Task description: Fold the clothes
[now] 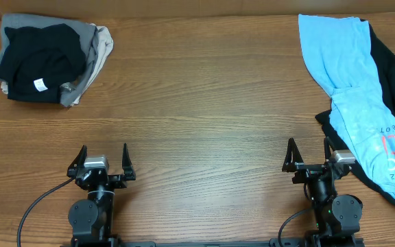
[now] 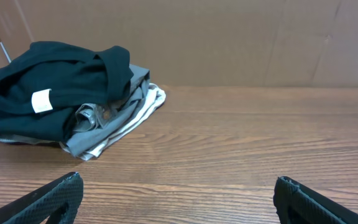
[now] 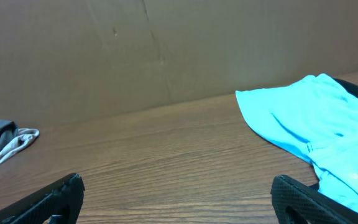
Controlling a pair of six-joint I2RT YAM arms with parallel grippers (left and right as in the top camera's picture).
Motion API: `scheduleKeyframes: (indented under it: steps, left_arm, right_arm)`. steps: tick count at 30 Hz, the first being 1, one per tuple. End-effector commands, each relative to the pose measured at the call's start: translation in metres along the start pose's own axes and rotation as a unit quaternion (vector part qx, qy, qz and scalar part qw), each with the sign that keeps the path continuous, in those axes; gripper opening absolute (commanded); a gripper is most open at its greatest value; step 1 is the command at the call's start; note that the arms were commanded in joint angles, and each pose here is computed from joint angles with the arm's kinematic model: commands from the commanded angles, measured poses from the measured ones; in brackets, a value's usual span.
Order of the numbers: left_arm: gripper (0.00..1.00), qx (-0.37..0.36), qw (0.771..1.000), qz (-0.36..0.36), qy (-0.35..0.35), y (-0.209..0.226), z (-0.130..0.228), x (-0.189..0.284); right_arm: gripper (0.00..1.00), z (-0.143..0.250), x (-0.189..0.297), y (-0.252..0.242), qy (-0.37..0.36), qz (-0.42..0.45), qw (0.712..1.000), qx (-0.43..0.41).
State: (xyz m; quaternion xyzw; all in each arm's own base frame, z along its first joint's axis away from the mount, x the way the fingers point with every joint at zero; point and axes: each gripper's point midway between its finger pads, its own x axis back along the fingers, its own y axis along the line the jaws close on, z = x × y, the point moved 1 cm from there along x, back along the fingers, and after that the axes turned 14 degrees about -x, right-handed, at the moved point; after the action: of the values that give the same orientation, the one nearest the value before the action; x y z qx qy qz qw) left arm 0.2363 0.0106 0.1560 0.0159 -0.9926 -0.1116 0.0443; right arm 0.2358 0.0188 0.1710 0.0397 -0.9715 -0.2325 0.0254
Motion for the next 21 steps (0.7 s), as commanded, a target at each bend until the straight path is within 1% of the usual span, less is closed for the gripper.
scheduleKeyframes:
  steps: [1, 21]
  left_arm:
    - [1.0, -0.011, 1.0, -0.003, -0.003, 0.0003, -0.0005, 0.0005]
    - [1.0, -0.01, 1.0, -0.005, -0.014, 0.0014, -0.0055, 0.0006]
  right_arm:
    - [1.0, -0.0005, 0.0001, -0.0035, -0.007, 0.006, 1.0, 0.0]
    - [1.0, -0.0013, 0.0001, -0.0032, -0.009, 0.005, 1.0, 0.0]
